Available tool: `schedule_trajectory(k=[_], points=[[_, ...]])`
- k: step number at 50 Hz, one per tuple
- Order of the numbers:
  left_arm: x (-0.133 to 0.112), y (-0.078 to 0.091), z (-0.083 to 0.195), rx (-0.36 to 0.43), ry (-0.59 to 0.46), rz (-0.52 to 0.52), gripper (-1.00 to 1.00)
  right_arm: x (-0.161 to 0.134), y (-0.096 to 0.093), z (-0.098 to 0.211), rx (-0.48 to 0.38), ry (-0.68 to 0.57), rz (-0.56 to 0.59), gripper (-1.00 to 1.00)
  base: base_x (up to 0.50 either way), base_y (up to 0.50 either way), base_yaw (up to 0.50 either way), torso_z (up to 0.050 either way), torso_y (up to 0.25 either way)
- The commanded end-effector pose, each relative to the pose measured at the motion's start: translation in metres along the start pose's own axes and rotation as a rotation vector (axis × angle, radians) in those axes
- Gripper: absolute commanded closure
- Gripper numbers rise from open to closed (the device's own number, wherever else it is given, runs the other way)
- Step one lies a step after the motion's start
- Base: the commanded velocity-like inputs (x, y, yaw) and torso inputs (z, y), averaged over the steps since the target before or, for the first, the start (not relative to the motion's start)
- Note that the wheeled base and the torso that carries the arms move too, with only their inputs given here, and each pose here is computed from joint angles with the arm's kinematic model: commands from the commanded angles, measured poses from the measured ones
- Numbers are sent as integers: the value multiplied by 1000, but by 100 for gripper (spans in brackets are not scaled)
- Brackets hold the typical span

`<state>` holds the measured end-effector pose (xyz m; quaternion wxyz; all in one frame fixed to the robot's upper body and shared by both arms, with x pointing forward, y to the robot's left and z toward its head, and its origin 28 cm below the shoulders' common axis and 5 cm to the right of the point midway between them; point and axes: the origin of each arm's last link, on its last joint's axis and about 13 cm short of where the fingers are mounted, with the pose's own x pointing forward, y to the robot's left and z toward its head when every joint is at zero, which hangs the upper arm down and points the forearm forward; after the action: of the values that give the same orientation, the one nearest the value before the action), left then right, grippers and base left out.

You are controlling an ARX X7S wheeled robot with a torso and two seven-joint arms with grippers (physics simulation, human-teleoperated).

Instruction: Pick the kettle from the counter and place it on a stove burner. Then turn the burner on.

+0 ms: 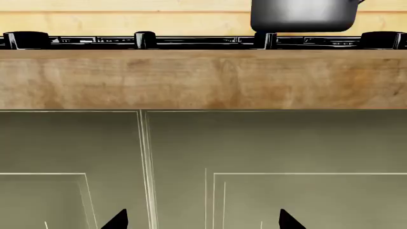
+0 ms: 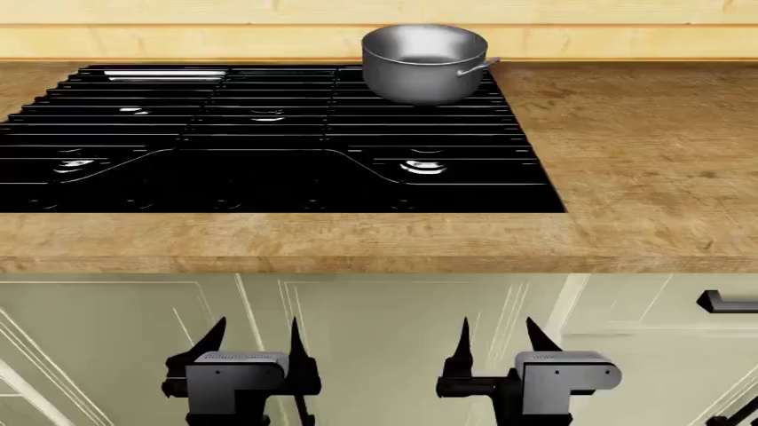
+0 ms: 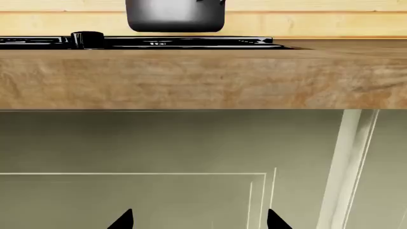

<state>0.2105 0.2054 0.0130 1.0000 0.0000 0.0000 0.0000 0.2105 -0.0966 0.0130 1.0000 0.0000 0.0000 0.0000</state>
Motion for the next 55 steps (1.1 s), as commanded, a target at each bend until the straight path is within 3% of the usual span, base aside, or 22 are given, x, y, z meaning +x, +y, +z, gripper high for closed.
schedule_trajectory(k=[1, 12, 55], points=[[0, 0, 0, 2, 2, -2, -100, 0, 0, 0, -8, 6, -12, -100, 0, 0, 0, 0, 0], [1, 0, 0, 5, 3, 0, -100, 1, 0, 0, -7, 3, -24, -100, 0, 17, 0, 0, 0], [1, 0, -1, 4, 8, 7, -100, 2, 1, 0, -1, 3, -20, -100, 0, 499, 0, 0, 0]])
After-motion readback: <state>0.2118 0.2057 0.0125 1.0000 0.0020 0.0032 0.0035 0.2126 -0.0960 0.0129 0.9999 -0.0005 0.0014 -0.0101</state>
